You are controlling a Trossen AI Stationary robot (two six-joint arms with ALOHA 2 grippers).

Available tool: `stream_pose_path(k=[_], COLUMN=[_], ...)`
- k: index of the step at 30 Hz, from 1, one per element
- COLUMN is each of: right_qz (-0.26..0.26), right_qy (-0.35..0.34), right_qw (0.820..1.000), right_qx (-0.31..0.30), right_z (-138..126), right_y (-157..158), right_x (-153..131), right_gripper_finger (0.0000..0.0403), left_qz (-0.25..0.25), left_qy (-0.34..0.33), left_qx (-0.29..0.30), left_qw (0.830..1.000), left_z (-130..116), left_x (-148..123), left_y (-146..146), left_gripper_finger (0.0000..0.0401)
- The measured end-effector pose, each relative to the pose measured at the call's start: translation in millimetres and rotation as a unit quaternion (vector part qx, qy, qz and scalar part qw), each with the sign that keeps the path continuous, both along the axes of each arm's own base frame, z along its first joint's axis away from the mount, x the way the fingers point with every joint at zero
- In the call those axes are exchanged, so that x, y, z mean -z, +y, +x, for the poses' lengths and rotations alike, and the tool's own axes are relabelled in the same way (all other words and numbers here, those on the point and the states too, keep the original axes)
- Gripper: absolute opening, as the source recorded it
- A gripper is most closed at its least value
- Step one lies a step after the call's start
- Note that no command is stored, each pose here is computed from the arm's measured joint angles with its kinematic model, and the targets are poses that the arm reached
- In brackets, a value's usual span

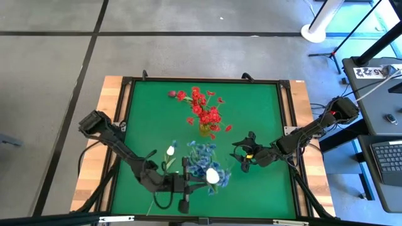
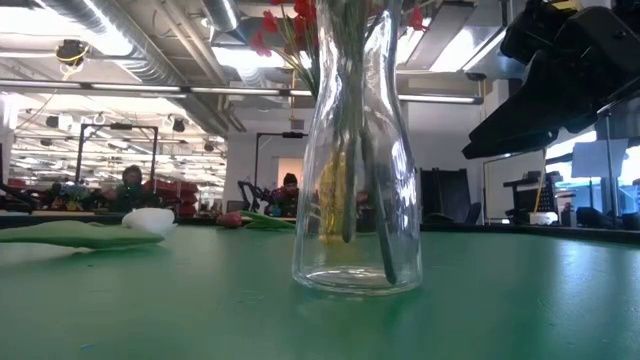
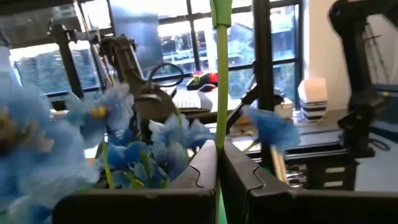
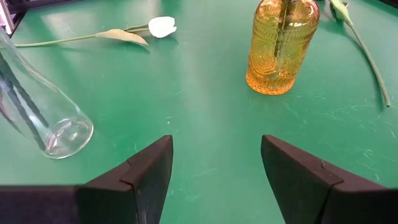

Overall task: Sort flowers into vase by color
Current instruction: Put the bottom white flower into the transparent vase

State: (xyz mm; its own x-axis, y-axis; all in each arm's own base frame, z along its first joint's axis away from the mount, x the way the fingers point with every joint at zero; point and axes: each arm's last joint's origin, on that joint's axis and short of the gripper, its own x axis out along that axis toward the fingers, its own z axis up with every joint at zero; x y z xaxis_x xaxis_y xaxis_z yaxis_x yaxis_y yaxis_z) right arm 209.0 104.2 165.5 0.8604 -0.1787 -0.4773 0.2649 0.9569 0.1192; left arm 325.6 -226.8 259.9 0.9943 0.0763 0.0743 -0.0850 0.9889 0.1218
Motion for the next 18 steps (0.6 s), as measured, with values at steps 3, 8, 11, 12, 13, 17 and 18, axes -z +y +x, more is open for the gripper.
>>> stream_pose_path(k=[3,8,11,12,13,17,18], right_qz=[0.001,0.003,0.003,0.003,0.003,0.005,0.005], right_qy=[0.000,0.001,0.002,0.002,0.002,0.003,0.003], right_qw=[1.000,1.000,1.000,1.000,1.000,1.000,1.000], right_qx=[0.000,-0.004,-0.004,-0.004,-0.004,-0.007,-0.007], right_z=[0.0,0.0,0.0,0.0,0.0,0.0,0.0], right_y=[0.0,0.3,0.3,0.3,0.3,0.5,0.5], right_x=[0.0,0.1,0.2,0.2,0.2,0.3,0.4], right_gripper_finger=[0.0243,0.0243,0.0243,0.0243,0.0243,0.0243,0.0243], left_qz=[0.006,0.000,-0.004,-0.005,-0.007,-0.012,-0.008], left_qy=[0.009,0.022,0.038,0.043,0.048,0.077,0.083], left_qx=[-0.005,-0.008,-0.015,-0.018,-0.021,-0.039,-0.049], left_qw=[1.000,1.000,0.999,0.999,0.999,0.996,0.995], left_z=[6.6,11.8,14.4,15.1,15.6,13.3,12.0], left_x=[8.1,20.4,32.2,35.8,38.5,46.1,47.8], left_y=[3.8,3.5,1.5,1.2,1.2,0.0,-0.7], left_gripper_finger=[0.0000,0.0000,0.0000,0.0000,0.0000,0.0001,0.0005])
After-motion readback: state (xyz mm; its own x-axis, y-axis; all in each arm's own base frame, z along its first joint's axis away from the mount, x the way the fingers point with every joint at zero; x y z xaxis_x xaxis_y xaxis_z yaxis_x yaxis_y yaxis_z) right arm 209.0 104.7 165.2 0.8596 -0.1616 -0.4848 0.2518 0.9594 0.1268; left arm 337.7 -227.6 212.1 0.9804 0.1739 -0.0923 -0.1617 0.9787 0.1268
